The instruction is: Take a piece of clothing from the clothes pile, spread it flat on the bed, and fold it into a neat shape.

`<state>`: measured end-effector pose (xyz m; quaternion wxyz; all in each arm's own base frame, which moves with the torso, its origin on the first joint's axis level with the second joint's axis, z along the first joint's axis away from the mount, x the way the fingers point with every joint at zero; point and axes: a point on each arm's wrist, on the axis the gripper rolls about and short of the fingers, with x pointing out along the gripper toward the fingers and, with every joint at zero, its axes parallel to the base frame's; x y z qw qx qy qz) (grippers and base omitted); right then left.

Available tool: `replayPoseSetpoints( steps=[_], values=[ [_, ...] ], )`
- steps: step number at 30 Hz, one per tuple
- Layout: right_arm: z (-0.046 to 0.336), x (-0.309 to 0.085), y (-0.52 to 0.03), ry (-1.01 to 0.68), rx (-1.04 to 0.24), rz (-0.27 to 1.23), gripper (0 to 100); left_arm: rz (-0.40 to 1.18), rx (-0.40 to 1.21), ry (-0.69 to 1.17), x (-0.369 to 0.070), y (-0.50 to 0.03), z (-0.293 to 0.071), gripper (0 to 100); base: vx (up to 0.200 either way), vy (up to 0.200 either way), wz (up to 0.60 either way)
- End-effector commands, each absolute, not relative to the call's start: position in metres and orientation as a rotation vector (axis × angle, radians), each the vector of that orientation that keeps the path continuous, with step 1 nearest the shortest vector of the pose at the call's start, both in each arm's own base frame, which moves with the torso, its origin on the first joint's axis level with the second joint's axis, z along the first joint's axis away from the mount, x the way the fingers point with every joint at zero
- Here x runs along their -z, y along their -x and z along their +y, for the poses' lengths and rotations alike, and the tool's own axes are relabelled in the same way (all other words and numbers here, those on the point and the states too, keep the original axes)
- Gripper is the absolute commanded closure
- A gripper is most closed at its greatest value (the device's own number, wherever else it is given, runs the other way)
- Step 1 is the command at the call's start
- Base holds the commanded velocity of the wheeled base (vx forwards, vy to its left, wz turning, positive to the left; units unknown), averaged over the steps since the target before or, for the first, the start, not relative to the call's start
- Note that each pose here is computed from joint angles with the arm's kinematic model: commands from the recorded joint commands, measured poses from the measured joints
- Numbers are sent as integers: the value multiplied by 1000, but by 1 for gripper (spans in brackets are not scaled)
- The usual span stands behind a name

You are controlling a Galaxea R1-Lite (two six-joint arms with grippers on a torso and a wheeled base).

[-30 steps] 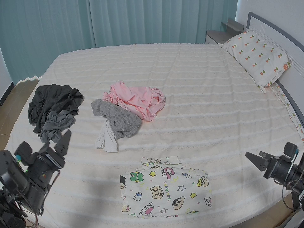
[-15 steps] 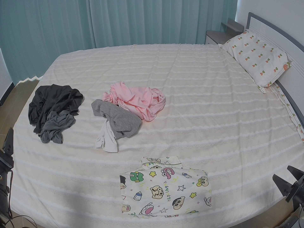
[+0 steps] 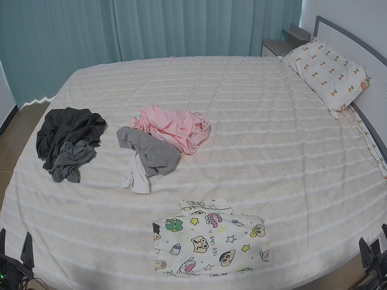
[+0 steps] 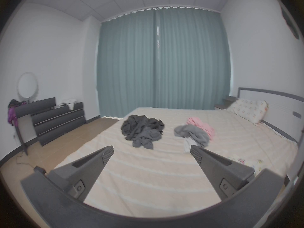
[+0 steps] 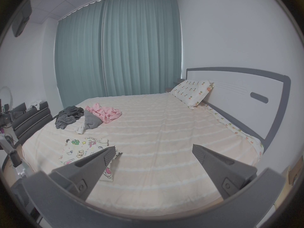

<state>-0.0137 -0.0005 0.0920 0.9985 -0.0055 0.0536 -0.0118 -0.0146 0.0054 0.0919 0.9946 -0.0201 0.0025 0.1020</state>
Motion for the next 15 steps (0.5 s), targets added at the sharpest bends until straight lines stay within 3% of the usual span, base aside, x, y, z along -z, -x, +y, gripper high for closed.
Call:
replayPoseSetpoints(
  steps=[1,3,15],
  values=[
    [1,-82,25,54,-38,-7,0,-36,-96,23,-80,22,2,0,0,0,0],
    [1,-82,25,88,-42,-13,0,15,-5,-3,-76,21,0,0,0,0,0],
    [0,-76,23,-3,-5,2,0,11,8,-23,-76,22,0,0,0,0,0]
  ],
)
